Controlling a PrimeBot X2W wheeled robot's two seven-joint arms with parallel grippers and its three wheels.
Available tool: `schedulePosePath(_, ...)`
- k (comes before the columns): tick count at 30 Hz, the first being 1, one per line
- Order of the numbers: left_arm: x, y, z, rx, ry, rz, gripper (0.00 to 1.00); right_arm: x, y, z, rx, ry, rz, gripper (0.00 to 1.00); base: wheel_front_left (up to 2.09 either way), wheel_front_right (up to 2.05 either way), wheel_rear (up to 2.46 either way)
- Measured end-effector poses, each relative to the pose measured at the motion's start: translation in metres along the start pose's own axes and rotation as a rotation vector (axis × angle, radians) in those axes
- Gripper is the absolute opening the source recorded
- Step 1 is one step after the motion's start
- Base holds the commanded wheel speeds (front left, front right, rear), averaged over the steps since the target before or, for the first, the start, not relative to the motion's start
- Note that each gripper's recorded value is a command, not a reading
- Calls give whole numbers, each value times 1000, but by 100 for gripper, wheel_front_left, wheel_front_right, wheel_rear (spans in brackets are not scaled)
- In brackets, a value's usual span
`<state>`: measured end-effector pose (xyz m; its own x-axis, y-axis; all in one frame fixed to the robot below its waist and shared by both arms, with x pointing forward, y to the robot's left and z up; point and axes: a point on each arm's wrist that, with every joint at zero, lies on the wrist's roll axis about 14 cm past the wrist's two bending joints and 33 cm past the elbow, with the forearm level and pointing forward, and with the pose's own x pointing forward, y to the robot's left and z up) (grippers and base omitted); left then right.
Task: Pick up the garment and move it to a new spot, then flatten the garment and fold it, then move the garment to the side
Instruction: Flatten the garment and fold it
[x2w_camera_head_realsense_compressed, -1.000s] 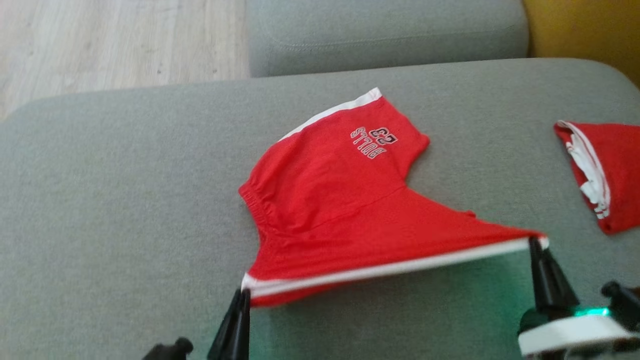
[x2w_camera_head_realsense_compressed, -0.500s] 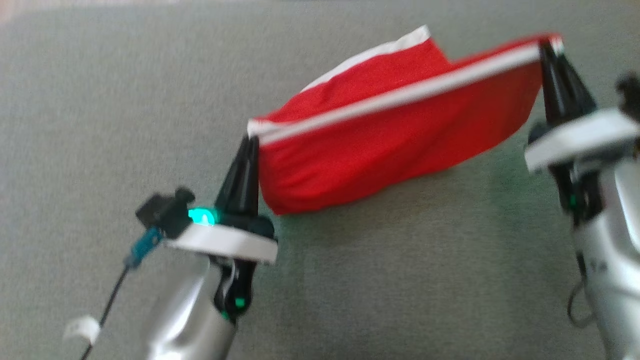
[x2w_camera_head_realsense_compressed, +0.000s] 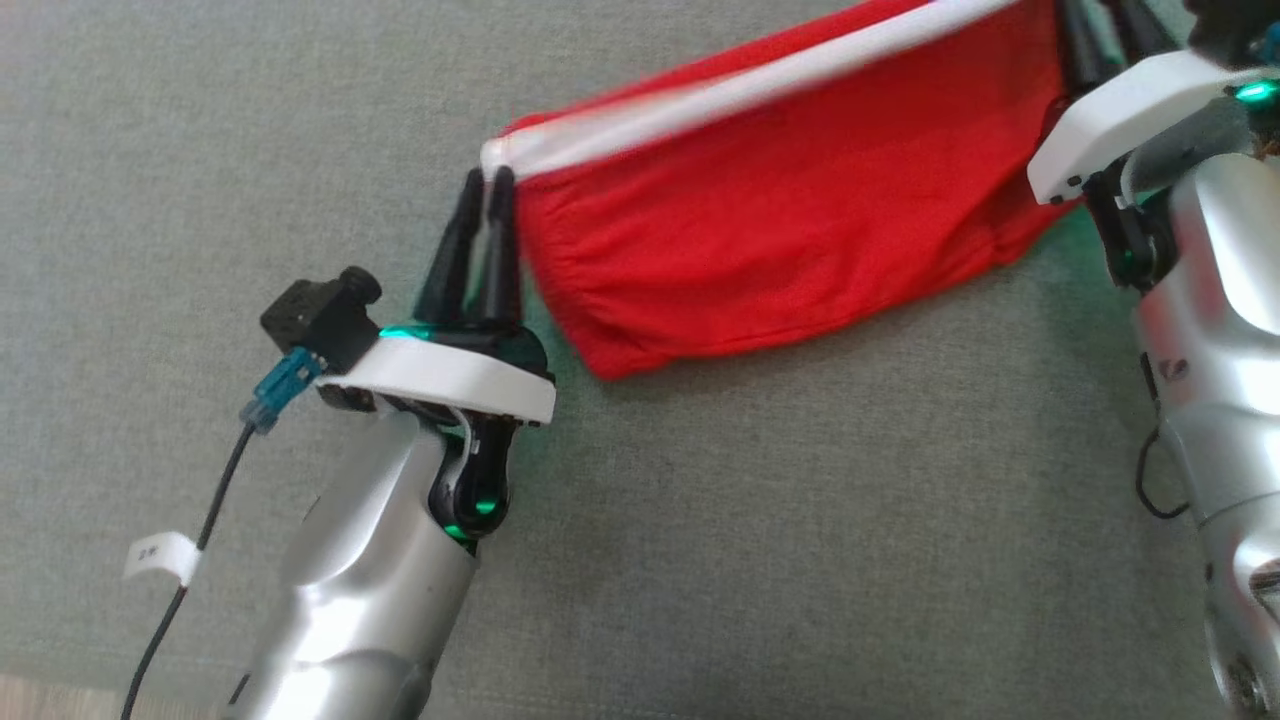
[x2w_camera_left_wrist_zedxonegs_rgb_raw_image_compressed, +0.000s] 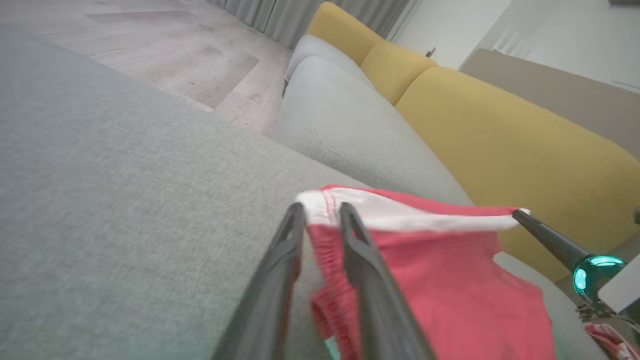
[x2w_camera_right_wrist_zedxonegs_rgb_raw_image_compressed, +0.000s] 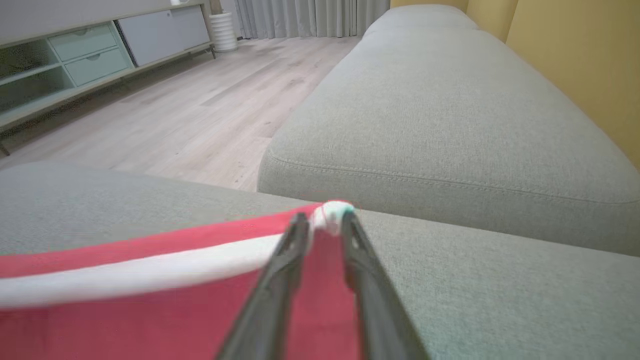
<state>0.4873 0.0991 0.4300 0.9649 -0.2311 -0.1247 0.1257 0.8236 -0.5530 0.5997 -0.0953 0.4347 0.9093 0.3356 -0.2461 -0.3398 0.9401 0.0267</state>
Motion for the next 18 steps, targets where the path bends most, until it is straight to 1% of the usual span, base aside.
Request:
schedulePosePath(4, -3, 11, -7, -7, 19, 45, 100, 4, -2, -10, -14, 3, -8, 100, 0, 0, 0)
schedulePosePath(10, -18, 30, -7, -6, 8, 126, 100, -7, -13, -23, -58, 26, -32, 100, 0, 0, 0)
schedulePosePath(13, -37, 44, -19, -8, 27, 184, 100, -17, -15, -40, -77, 87, -37, 100, 0, 0, 0)
schedulePosePath(17, -53, 50, -27, 8, 45, 214, 100, -39, -14, -83, -50, 242, -45, 100, 0, 0, 0)
schedulePosePath(18, -55, 50, -26, 14, 42, 217, 100, -41, -14, -86, -40, 250, -49, 100, 0, 0, 0)
